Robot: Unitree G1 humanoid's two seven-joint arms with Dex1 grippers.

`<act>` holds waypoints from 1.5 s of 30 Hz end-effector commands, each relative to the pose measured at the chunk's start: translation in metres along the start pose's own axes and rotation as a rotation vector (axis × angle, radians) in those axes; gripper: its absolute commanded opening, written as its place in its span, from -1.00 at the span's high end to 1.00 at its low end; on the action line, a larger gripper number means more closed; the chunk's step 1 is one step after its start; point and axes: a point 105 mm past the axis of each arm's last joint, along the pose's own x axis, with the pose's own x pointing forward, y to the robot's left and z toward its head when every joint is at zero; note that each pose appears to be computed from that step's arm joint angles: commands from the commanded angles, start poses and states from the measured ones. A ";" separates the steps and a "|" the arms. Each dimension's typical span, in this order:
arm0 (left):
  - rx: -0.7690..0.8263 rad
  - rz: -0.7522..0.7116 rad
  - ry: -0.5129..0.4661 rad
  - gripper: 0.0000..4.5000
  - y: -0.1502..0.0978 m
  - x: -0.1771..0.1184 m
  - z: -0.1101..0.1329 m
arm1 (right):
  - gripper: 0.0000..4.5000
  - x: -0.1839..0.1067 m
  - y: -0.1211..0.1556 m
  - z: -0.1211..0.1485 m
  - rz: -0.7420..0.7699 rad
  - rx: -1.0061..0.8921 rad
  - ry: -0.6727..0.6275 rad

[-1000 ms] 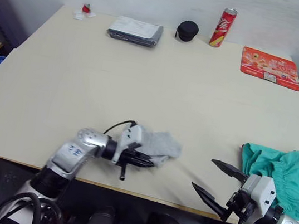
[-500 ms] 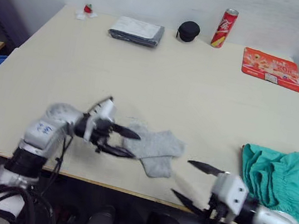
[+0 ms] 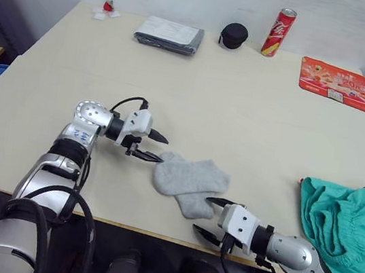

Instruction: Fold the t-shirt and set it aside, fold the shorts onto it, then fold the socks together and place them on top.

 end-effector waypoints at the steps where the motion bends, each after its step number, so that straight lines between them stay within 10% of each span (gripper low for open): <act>1: 0.007 0.001 0.038 -0.14 0.004 0.001 0.000 | 0.09 -0.002 -0.001 -0.004 -0.009 -0.013 0.018; 6: -0.053 -0.024 0.047 0.54 0.000 0.002 -0.007 | 0.89 -0.001 -0.005 -0.006 -0.027 -0.008 0.019; 9: -0.085 -0.054 0.048 0.97 -0.007 0.001 -0.014 | 1.00 -0.002 -0.008 -0.008 -0.031 -0.008 0.023; 33: -0.269 0.204 -0.121 0.99 -0.059 -0.029 -0.013 | 1.00 -0.005 -0.054 -0.017 0.078 -0.141 0.004; 38: -0.314 0.221 -0.107 0.43 -0.067 -0.036 -0.010 | 0.71 -0.013 -0.049 -0.007 0.119 -0.060 -0.051; 45: -0.634 0.139 -0.132 -0.60 -0.104 -0.072 0.009 | -0.37 -0.049 -0.069 0.018 0.116 0.189 -0.123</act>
